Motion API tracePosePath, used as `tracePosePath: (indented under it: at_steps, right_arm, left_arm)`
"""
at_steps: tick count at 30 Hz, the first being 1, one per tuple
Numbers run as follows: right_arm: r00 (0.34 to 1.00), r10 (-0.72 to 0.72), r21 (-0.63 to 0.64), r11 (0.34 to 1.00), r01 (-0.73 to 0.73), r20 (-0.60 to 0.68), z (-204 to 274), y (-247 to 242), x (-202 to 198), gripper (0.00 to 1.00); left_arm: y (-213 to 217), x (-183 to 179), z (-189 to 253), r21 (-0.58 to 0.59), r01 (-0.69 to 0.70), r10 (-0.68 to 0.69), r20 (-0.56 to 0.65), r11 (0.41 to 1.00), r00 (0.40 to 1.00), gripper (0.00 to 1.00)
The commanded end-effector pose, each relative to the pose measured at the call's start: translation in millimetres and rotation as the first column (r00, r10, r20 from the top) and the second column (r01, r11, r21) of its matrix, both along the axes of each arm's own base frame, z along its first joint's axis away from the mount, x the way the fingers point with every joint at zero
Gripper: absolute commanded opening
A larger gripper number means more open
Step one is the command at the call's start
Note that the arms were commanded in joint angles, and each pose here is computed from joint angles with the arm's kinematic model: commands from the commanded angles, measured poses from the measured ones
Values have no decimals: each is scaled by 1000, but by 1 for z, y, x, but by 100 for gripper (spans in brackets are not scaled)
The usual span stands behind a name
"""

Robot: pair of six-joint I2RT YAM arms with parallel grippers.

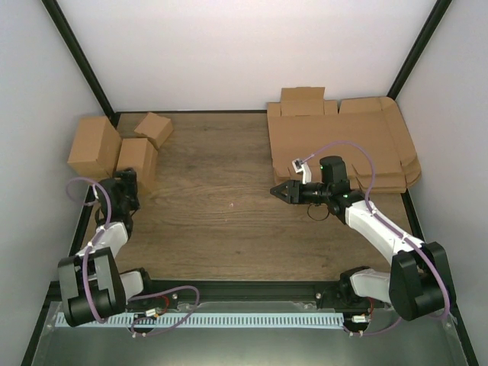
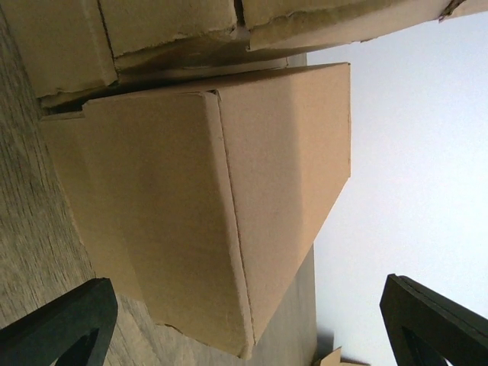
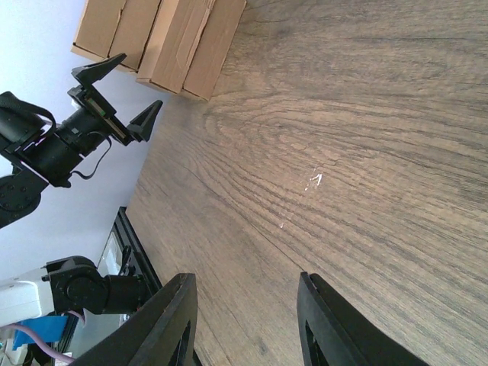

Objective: Fold the paper box

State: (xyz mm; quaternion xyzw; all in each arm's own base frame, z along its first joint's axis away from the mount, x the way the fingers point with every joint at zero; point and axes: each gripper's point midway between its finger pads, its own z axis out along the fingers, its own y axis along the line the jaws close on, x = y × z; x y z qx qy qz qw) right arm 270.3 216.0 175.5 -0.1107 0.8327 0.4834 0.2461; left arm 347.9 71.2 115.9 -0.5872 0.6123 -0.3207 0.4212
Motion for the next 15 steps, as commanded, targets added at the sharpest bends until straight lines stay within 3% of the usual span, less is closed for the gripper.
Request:
tracePosePath:
  at_steps: [1, 4, 15]
  right_arm:
    - [999, 4, 25, 1000, -5, 53, 20, 1, 7, 39]
    - [999, 5, 23, 1000, -6, 51, 19, 1, 7, 39]
    - [999, 6, 18, 1000, -7, 51, 19, 1, 6, 39]
  left_arm:
    - [1, -7, 1, 4, -24, 24, 3, 1000, 1000, 94]
    - [3, -1, 6, 9, -26, 26, 19, 1000, 999, 85]
    - [3, 20, 4, -17, -3, 4, 43, 1000, 999, 84]
